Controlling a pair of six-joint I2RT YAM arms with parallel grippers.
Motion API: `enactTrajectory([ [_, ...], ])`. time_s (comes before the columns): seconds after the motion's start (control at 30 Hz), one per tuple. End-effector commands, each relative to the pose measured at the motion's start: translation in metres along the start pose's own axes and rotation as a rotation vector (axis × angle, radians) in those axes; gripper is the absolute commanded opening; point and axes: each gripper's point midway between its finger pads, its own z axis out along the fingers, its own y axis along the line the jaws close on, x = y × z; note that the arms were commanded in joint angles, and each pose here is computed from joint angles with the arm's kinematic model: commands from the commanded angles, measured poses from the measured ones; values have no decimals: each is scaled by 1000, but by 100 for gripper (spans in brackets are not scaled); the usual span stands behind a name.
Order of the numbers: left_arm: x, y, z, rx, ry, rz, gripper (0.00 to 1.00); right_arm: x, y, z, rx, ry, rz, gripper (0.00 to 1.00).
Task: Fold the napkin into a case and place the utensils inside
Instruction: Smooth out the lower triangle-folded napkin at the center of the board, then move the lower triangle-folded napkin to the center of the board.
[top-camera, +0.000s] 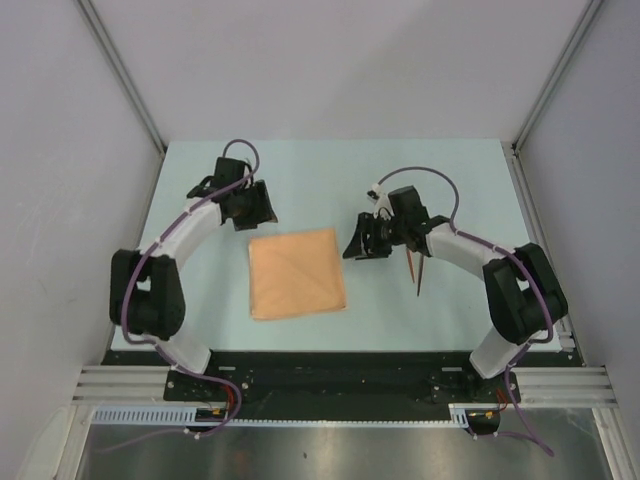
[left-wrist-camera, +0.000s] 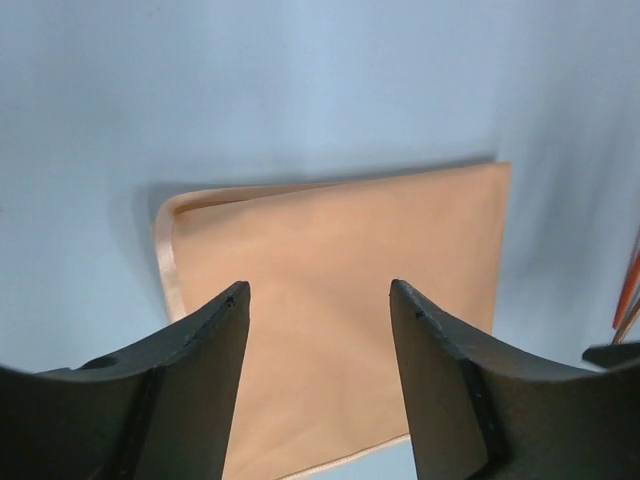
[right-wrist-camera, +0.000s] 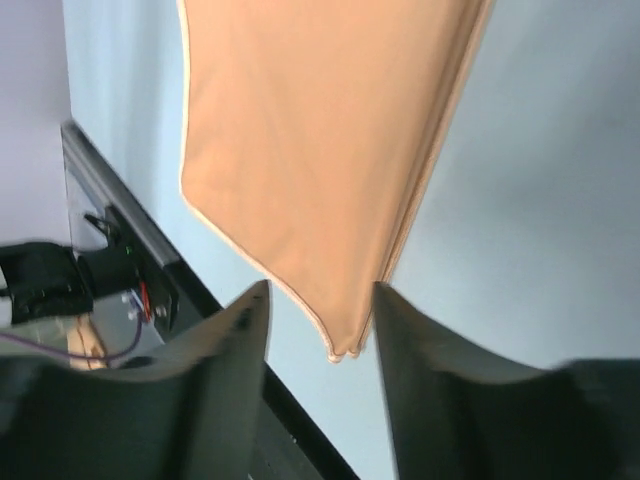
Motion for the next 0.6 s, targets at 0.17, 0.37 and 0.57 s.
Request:
enactTrajectory([
  [0.17,2,26,-52,-106,-98,73,71,-10,-11,-20,226,-30,-62,70],
  [0.37,9,19,-41,58,-11,-45,69,28,19,6,239,30,-98,74],
  [0.57,30,19,-50,96,-31,-69,69,65,0,16,246,37,-27,80],
])
